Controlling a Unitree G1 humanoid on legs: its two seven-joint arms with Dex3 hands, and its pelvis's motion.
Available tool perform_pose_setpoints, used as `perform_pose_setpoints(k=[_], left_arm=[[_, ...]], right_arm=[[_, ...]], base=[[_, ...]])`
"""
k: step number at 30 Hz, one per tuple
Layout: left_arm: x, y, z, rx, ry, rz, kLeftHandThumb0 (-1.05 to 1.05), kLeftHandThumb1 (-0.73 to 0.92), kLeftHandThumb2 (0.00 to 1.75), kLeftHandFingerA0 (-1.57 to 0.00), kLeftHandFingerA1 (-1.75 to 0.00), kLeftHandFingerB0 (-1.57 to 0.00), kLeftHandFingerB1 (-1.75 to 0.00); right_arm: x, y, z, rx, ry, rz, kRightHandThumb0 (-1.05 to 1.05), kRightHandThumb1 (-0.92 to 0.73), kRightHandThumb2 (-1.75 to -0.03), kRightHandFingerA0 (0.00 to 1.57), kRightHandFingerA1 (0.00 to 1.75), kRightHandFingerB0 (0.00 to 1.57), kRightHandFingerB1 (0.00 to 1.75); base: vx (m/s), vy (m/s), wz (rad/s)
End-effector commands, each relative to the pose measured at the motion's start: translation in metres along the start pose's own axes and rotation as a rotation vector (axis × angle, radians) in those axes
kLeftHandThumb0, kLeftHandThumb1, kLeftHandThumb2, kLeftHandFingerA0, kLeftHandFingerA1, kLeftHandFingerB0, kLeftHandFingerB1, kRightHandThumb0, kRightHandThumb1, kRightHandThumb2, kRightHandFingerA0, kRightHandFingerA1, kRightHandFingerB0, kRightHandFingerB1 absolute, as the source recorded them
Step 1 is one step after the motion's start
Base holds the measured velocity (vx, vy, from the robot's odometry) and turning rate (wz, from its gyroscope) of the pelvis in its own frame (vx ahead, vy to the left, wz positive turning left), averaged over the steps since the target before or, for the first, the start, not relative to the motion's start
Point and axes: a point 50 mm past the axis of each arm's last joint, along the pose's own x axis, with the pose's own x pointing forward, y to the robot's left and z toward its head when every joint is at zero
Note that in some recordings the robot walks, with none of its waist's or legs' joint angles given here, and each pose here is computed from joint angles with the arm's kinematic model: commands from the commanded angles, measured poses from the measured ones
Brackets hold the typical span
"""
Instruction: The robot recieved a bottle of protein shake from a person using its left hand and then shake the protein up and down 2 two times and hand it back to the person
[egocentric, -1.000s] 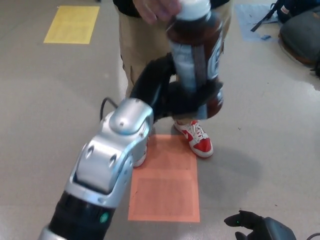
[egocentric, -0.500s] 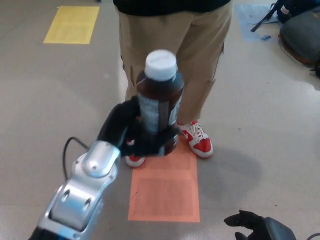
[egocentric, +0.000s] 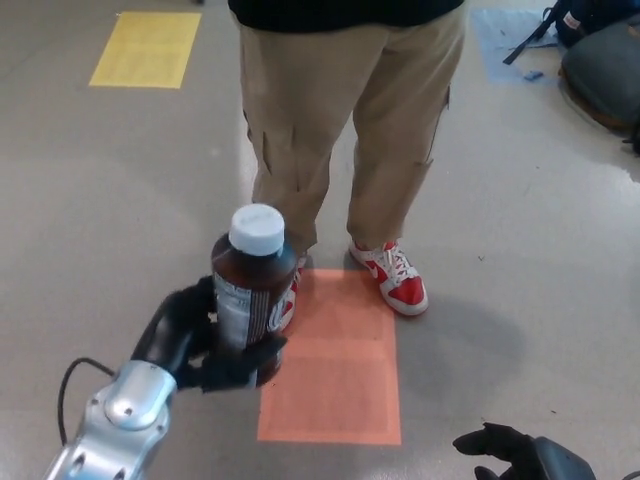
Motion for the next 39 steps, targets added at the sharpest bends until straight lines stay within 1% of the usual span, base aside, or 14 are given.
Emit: perform_pose_setpoints(k=[1, 4, 6, 8, 12, 14, 18, 20, 23, 26, 29, 33, 36, 39], left_arm=[[-0.01, 0.058, 0.141, -0.193, -0.48, 0.14, -0.25, 0.85, 0.65, -1.08, -0.85, -0.66, -1.01], [-0.007, 0.054, 0.134, -0.239, -0.456, 0.124, -0.16, 0.83, 0.64, -1.11, -0.86, -0.7, -0.94], [0.001, 0.033, 0.088, -0.243, -0.286, 0.078, -0.13, 0.84, 0.65, -1.11, -0.87, -0.69, -0.97], [-0.002, -0.009, -0.021, -0.176, 0.075, -0.037, -0.19, 0.83, 0.65, -1.14, -0.76, -0.69, -1.0], [-0.033, -0.049, -0.1, 0.009, 0.329, -0.133, -0.22, 0.83, 0.64, -1.12, -0.88, -0.73, -0.99], [-0.025, -0.046, -0.086, 0.016, 0.287, -0.142, -0.28, 0.85, 0.65, -1.12, -0.88, -0.71, -0.93], [0.011, 0.004, 0.027, -0.127, -0.06, -0.03, -0.26, 0.84, 0.65, -1.12, -0.94, -0.66, -0.96], [0.011, 0.038, 0.11, -0.223, -0.29, 0.052, -0.22, 0.83, 0.63, -1.05, -1.03, -0.72, -0.98], [-0.004, 0.056, 0.159, -0.257, -0.442, 0.086, -0.22, 0.83, 0.64, -1.07, -1.01, -0.73, -1.0], [-0.002, 0.04, 0.13, -0.282, -0.398, 0.045, -0.15, 0.83, 0.64, -1.05, -1.06, -0.7, -1.0], [0.0, -0.011, 0.015, -0.186, 0.017, -0.056, -0.2, 0.84, 0.65, -1.12, -0.92, -0.71, -0.93], [-0.036, -0.057, -0.091, 0.023, 0.311, -0.187, -0.22, 0.84, 0.64, -1.13, -0.92, -0.73, -1.0], [-0.02, -0.044, -0.061, 0.008, 0.216, -0.174, -0.27, 0.86, 0.65, -1.11, -0.92, -0.7, -0.96], [0.005, -0.01, 0.018, -0.087, -0.017, -0.089, -0.25, 0.86, 0.65, -1.1, -0.96, -0.67, -0.99]], right_arm=[[0.001, -0.004, -0.003, -0.027, 0.0, -0.007, -0.2, -0.78, -0.63, 0.94, 0.64, 0.81, 0.46], [-0.003, 0.001, -0.003, -0.009, 0.017, 0.002, -0.21, -0.75, -0.64, 0.9, 0.62, 0.81, 0.45], [-0.008, 0.004, -0.007, -0.002, 0.024, 0.014, -0.19, -0.76, -0.64, 0.89, 0.56, 0.8, 0.45], [-0.01, 0.007, -0.004, 0.011, 0.013, 0.009, -0.19, -0.77, -0.64, 0.94, 0.63, 0.83, 0.46], [-0.006, 0.001, -0.006, 0.01, 0.014, -0.002, -0.2, -0.79, -0.64, 0.92, 0.75, 0.8, 0.45], [-0.005, -0.003, -0.007, 0.007, 0.016, -0.012, -0.2, -0.77, -0.65, 0.94, 0.54, 0.79, 0.46], [-0.002, -0.005, -0.007, 0.005, 0.016, -0.017, -0.22, -0.78, -0.64, 0.92, 0.72, 0.8, 0.45], [-0.002, -0.005, -0.006, 0.006, 0.018, -0.01, -0.2, -0.77, -0.64, 0.9, 0.72, 0.8, 0.45], [-0.001, -0.004, -0.004, 0.005, 0.018, -0.015, -0.2, -0.75, -0.64, 0.93, 0.65, 0.82, 0.46], [0.001, -0.004, -0.003, -0.011, 0.009, -0.018, -0.19, -0.74, -0.65, 0.91, 0.75, 0.81, 0.46], [-0.001, 0.0, -0.001, 0.018, 0.013, -0.006, -0.19, -0.75, -0.65, 0.88, 0.79, 0.8, 0.46], [0.0, -0.001, 0.0, 0.017, 0.012, -0.002, -0.2, -0.78, -0.64, 0.93, 0.6, 0.8, 0.46], [0.007, -0.007, 0.003, -0.001, -0.012, -0.04, -0.19, -0.77, -0.63, 0.94, 0.77, 0.82, 0.46], [0.009, -0.008, 0.003, 0.003, -0.008, -0.042, -0.23, -0.79, -0.64, 0.92, 0.69, 0.81, 0.45]], base=[[0.0, 0.0, 0.0], [0.0, 0.0, 0.0], [0.0, 0.0, 0.0], [0.0, 0.0, 0.0], [0.0, 0.0, 0.0], [0.0, 0.0, 0.0], [0.0, 0.0, 0.03], [0.0, 0.0, 0.06], [0.0, 0.0, 0.0], [0.0, 0.0, 0.0], [0.0, 0.0, 0.0], [0.0, 0.0, 0.02], [0.0, 0.0, 0.0], [0.0, 0.0, 0.06]])
